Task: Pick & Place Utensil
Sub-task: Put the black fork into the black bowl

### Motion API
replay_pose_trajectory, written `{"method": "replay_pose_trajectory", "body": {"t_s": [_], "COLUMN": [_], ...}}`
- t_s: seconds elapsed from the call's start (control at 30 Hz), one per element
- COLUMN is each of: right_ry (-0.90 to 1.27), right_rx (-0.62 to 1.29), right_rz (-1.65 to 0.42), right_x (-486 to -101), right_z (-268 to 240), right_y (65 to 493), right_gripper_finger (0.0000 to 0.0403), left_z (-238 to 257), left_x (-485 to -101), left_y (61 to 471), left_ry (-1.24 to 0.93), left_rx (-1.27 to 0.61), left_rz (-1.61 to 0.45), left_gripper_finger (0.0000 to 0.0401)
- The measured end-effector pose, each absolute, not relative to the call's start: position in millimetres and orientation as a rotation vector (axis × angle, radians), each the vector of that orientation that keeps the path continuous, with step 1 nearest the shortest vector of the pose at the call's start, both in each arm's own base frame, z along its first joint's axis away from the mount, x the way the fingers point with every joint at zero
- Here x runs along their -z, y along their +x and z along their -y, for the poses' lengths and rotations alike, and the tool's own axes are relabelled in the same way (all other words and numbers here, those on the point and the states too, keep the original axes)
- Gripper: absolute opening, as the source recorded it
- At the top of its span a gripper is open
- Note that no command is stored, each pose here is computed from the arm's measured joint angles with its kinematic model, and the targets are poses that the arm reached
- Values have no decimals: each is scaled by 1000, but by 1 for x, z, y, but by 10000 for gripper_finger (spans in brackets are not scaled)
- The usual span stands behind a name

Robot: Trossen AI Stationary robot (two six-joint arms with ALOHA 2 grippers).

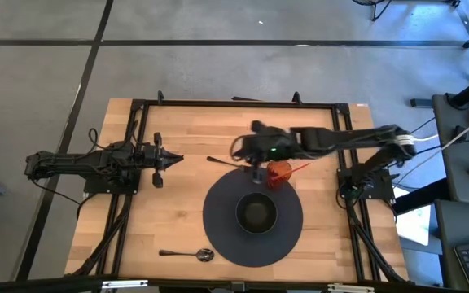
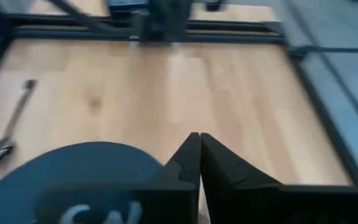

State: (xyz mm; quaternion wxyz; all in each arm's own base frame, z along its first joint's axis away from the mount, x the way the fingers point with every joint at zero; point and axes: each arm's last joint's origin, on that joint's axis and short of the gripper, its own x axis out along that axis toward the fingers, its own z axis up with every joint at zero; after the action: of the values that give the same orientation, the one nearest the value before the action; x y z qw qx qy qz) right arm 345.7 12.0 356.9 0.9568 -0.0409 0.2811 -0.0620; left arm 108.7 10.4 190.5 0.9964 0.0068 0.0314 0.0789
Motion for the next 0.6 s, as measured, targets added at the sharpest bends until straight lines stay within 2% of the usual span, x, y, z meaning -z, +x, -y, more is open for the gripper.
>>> {"method": "replay_pose_trajectory", "body": {"t_s": [0.27,0.47,0.6], "right_ry": [-82,-80,44], "right_rx": [-117,-158,-193], "right_rz": [-655,-712,-747], "right_x": [-319,-296,-286], "right_z": [-18,-33,-14], "right_y": [387,399,404], "right_gripper_finger": [4,15,4], "left_z": [-10,-10,-10], "left_x": [-189,-189,-189], "left_y": [109,109,109], "left_ry": [14,14,14], "left_rx": [-157,-159,-159], "left_rz": [-84,-83,-82], "left_gripper_finger": [6,7,4]}}
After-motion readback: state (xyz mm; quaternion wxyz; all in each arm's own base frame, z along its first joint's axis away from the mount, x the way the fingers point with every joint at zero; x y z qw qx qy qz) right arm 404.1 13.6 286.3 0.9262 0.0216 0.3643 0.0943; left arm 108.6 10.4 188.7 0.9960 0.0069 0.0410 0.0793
